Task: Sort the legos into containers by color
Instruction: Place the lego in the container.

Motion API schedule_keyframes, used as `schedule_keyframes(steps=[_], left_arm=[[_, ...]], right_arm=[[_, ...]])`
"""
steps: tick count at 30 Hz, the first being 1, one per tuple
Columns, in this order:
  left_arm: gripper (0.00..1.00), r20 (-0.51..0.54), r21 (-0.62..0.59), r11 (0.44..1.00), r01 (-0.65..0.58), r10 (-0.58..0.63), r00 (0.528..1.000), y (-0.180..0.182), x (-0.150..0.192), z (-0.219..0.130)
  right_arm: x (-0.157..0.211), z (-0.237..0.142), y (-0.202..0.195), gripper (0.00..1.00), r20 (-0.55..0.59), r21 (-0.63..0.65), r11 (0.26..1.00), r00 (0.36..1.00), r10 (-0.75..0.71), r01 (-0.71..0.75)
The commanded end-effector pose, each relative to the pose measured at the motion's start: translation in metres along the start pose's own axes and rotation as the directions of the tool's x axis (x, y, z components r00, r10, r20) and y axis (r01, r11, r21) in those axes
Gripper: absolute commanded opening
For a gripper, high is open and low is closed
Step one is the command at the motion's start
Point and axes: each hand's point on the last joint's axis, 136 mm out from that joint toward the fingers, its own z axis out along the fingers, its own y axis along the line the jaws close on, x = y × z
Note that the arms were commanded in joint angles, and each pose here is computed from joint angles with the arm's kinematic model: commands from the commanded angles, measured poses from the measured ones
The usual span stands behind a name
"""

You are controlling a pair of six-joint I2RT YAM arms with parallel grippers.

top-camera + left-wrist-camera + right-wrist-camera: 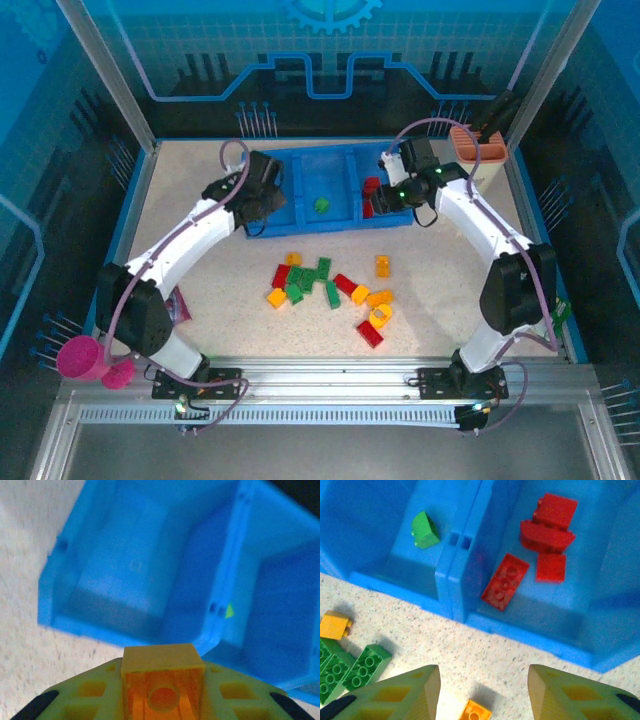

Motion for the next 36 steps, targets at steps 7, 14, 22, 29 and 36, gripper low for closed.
schedule_keyframes(steps=[7,14,22,29,36], left_arm=[[0.29,-0.023,-0.182,0.979,-0.093,0.09,0.996,0.031,-0.035,0.092],[0.3,-0.067,-0.206,0.97,-0.126,0.114,0.991,0.023,-0.044,0.132],[0.35,-0.121,-0.201,0.969,-0.145,0.122,0.985,0.021,-0.033,0.159],[0.6,-0.123,-0.18,0.974,-0.138,0.117,0.985,0.015,-0.033,0.166],[0.68,-0.072,-0.139,0.98,-0.141,0.132,0.989,0.003,-0.05,0.141]], right_arm=[[0.088,-0.015,0.038,0.52,-0.122,-0.097,0.967,0.967,0.222,-0.234],[0.178,-0.024,0.095,0.54,-0.283,-0.092,0.971,0.941,0.186,-0.22],[0.252,-0.041,0.128,0.55,-0.391,-0.024,0.988,0.911,0.13,-0.151],[0.294,-0.049,0.132,0.55,-0.436,0.046,0.992,0.891,0.123,-0.114],[0.293,-0.036,0.127,0.56,-0.407,0.059,0.997,0.911,0.069,-0.049]])
